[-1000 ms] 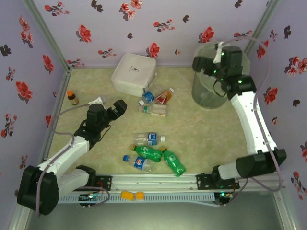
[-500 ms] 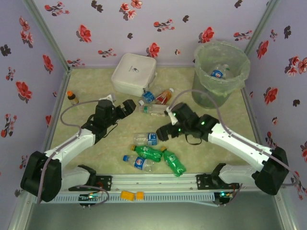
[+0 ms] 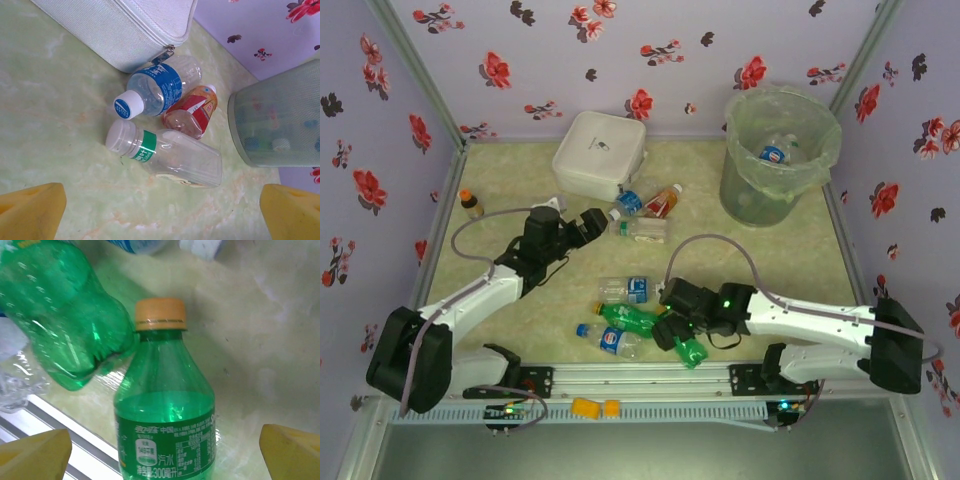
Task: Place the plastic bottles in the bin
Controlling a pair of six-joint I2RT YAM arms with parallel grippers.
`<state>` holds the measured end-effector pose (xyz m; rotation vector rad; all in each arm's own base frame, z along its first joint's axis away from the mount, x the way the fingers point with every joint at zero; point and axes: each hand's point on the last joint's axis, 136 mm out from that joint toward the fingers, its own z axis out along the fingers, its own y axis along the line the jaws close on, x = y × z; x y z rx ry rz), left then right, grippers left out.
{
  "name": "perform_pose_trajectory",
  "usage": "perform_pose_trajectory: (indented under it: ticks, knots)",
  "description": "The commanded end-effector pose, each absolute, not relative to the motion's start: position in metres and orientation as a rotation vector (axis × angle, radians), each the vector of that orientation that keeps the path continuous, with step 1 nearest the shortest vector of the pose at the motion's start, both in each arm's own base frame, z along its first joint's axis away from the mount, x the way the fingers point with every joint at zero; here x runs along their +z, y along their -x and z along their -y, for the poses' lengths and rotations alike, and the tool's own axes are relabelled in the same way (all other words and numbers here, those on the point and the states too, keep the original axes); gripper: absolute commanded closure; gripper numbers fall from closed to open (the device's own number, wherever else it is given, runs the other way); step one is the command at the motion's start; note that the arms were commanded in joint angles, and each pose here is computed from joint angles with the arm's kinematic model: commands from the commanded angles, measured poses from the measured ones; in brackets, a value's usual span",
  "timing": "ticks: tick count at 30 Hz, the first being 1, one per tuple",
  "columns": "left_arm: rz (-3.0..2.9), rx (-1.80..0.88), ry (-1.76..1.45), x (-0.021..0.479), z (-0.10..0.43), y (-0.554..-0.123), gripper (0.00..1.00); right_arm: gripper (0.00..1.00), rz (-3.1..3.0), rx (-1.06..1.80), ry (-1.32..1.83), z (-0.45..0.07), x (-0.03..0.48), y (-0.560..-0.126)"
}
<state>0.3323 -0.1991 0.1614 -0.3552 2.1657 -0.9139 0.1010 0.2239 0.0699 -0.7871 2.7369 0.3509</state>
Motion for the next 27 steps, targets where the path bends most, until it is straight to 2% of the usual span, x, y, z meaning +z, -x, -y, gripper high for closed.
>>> perform_pose_trajectory:
  ticks: [1, 5, 14, 16, 27]
  knots:
    - [-2.13, -0.941, 0.304, 0.178, 0.207, -0.336, 0.0, 0.07, -2.76, 0.329, 0.725, -0.221, 0.053, -0.1]
    - [-2.139, -0.936, 0.31, 0.173, 0.206, -0.333, 0.0, 0.15, -2.778, 0.316, 0.725, -0.22, 0.038, -0.098]
    - [-2.143, -0.932, 0.306, 0.172, 0.206, -0.332, 0.0, 0.26, -2.798, 0.3, 0.676, -0.215, 0.018, -0.097]
    - [-2.146, -0.931, 0.309, 0.172, 0.205, -0.332, 0.0, 0.31, -2.797, 0.298, 0.662, -0.214, 0.016, -0.098]
    - [-2.146, -0.93, 0.314, 0.172, 0.205, -0.333, 0.0, 0.54, -2.709, 0.25, 0.657, -0.217, 0.046, -0.116]
